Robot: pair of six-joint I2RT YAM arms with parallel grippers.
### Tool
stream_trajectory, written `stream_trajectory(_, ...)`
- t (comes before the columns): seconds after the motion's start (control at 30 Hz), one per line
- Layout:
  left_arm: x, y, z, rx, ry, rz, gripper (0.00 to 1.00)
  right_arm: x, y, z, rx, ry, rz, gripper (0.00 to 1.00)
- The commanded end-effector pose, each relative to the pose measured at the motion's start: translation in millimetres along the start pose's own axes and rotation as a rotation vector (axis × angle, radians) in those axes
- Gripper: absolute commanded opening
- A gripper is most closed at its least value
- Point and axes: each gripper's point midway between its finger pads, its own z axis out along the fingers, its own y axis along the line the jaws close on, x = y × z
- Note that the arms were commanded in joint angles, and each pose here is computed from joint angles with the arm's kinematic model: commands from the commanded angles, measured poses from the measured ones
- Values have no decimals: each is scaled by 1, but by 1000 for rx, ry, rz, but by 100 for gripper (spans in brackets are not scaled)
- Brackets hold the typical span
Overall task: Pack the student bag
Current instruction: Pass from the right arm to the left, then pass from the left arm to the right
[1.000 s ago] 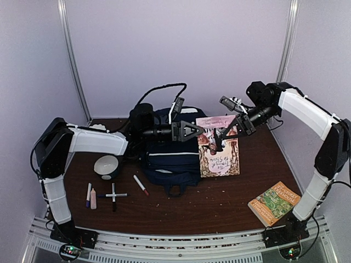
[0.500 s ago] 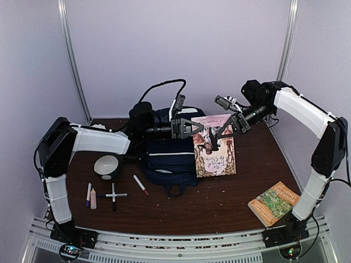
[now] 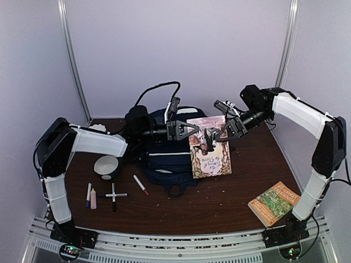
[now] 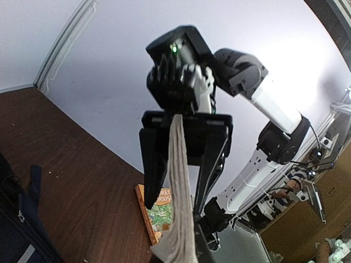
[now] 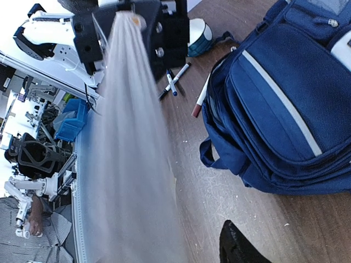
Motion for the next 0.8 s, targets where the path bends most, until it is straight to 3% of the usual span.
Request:
stream_trajectory(0.0,-52,-15,-30,16,-191,61,0,11,-4,8,-11,-30,25,49)
stream_trajectory(0.47,-63,5,-52,-38,-281,17,0,31,-26,45,-66,-38,139,53)
stream_trajectory(0.77,-61,18,-55,-80,-269,6,0,22,-29,44,-83,-96,171,30)
